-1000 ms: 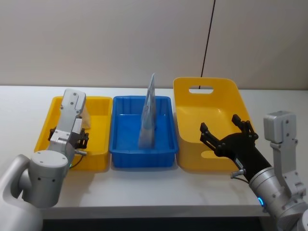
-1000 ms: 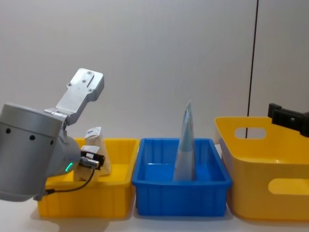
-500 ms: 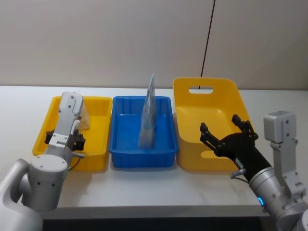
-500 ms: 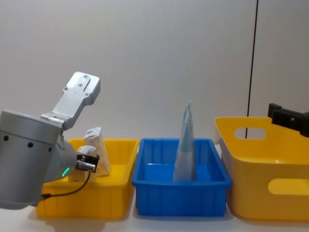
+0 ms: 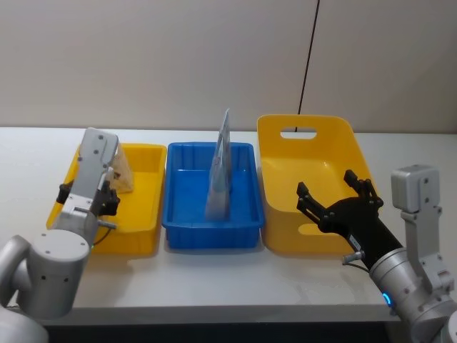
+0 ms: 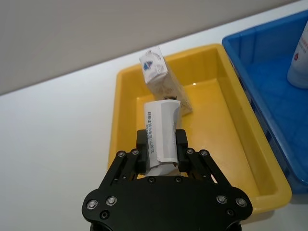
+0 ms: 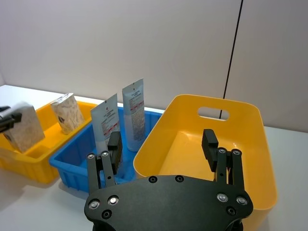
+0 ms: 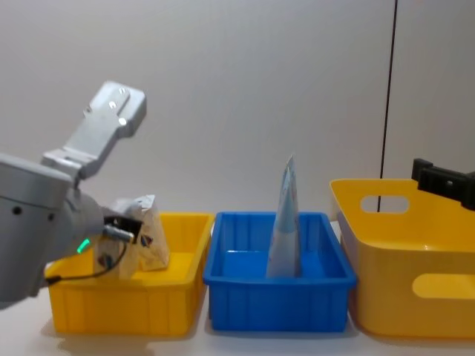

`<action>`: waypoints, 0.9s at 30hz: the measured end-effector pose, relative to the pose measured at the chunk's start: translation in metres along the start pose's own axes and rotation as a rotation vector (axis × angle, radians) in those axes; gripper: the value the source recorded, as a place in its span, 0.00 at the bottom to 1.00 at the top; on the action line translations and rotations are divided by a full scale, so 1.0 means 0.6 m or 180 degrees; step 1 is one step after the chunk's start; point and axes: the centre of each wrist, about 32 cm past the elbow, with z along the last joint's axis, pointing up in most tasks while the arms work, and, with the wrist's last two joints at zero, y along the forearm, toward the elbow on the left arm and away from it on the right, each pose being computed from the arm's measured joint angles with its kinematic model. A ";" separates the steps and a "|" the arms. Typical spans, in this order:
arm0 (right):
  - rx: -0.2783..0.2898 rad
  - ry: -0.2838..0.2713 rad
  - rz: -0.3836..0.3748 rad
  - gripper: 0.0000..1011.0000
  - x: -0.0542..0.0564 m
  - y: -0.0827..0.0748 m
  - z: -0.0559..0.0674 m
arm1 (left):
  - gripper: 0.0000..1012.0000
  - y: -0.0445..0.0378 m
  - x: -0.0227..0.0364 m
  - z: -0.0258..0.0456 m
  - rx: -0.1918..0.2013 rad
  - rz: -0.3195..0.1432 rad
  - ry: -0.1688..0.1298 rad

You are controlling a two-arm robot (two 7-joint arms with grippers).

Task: Bimanual collaborative sorting of washing and personal care products

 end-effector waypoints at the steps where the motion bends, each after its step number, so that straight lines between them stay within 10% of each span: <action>1: 0.0000 0.0000 0.0000 0.99 0.000 0.000 0.000 | 0.31 0.003 0.0030 0.001 -0.0030 0.0003 -0.0011; 14: 0.0000 0.0000 0.0000 0.99 0.000 0.000 0.000 | 0.31 0.049 0.0517 0.031 -0.0591 -0.0058 -0.0176; 27: 0.0000 0.0000 0.0000 0.99 0.000 0.000 0.000 | 0.31 0.080 0.0920 0.061 -0.1071 -0.0445 -0.0358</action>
